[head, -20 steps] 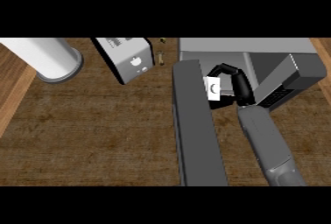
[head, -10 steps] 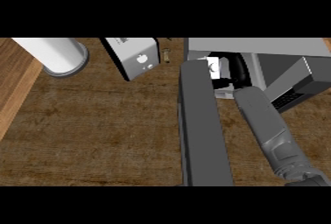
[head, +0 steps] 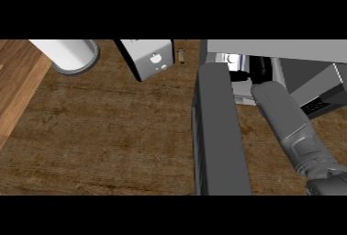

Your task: Pick up the milk, place it into the microwave and close the microwave

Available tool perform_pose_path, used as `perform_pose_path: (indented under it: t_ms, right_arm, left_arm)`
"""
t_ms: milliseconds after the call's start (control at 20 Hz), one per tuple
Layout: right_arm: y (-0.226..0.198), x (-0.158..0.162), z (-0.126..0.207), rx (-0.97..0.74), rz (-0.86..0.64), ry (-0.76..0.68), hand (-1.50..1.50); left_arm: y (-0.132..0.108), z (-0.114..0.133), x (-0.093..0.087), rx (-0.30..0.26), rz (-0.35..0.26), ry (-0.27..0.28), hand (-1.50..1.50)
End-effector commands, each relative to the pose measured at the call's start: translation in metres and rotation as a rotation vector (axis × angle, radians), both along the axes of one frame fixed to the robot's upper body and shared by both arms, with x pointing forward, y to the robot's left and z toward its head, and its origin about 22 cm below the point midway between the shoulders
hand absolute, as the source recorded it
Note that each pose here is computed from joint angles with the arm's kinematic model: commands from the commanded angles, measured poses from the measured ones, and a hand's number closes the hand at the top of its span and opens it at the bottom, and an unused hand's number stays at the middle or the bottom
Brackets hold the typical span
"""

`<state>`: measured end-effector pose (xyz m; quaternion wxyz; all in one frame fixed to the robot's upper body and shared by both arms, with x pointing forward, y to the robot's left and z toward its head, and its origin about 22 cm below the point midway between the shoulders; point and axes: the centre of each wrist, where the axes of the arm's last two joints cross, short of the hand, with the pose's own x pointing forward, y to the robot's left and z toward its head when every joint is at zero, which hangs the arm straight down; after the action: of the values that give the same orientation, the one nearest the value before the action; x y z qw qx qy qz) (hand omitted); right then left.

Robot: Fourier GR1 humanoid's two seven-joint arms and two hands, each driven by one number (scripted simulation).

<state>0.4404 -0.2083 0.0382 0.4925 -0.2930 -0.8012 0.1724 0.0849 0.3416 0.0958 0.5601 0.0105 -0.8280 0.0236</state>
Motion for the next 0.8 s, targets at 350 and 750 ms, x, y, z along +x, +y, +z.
perform_pose_path:
  t_ms: [350, 750]
  right_arm:
    - [-0.027, -0.001, -0.001, -0.210, -0.122, -0.052, 1.50]
    - [-0.051, -0.010, -0.015, -0.319, -0.397, 0.013, -1.50]
  left_arm:
    - [-0.004, 0.000, 0.021, 0.008, -0.035, -0.009, -1.50]
    - [0.000, -0.003, 0.022, 0.058, -0.027, 0.006, -1.50]
